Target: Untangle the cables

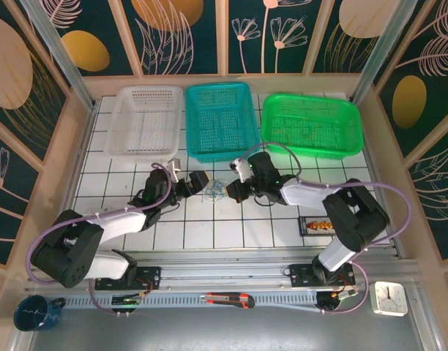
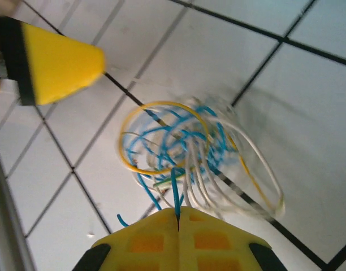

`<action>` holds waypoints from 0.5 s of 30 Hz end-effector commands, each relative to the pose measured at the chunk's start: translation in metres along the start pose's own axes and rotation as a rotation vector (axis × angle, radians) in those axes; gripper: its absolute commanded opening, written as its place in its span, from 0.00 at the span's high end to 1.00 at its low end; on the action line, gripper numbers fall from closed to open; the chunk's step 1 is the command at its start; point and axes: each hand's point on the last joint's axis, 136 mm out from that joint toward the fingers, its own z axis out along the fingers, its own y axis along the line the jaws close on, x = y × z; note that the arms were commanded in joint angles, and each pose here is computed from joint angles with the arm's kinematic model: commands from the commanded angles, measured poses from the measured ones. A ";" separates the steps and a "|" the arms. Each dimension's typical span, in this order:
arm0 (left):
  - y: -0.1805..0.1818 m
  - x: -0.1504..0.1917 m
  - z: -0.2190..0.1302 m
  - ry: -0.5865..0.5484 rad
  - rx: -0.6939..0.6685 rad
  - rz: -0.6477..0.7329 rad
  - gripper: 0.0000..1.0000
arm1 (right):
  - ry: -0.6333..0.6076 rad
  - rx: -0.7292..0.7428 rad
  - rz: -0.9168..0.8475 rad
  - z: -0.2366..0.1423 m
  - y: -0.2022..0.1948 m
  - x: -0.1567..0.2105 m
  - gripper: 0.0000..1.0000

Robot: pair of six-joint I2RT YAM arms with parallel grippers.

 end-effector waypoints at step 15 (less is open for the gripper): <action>0.010 0.008 0.000 0.052 -0.043 0.133 0.01 | -0.058 -0.196 0.086 -0.007 0.042 -0.017 1.00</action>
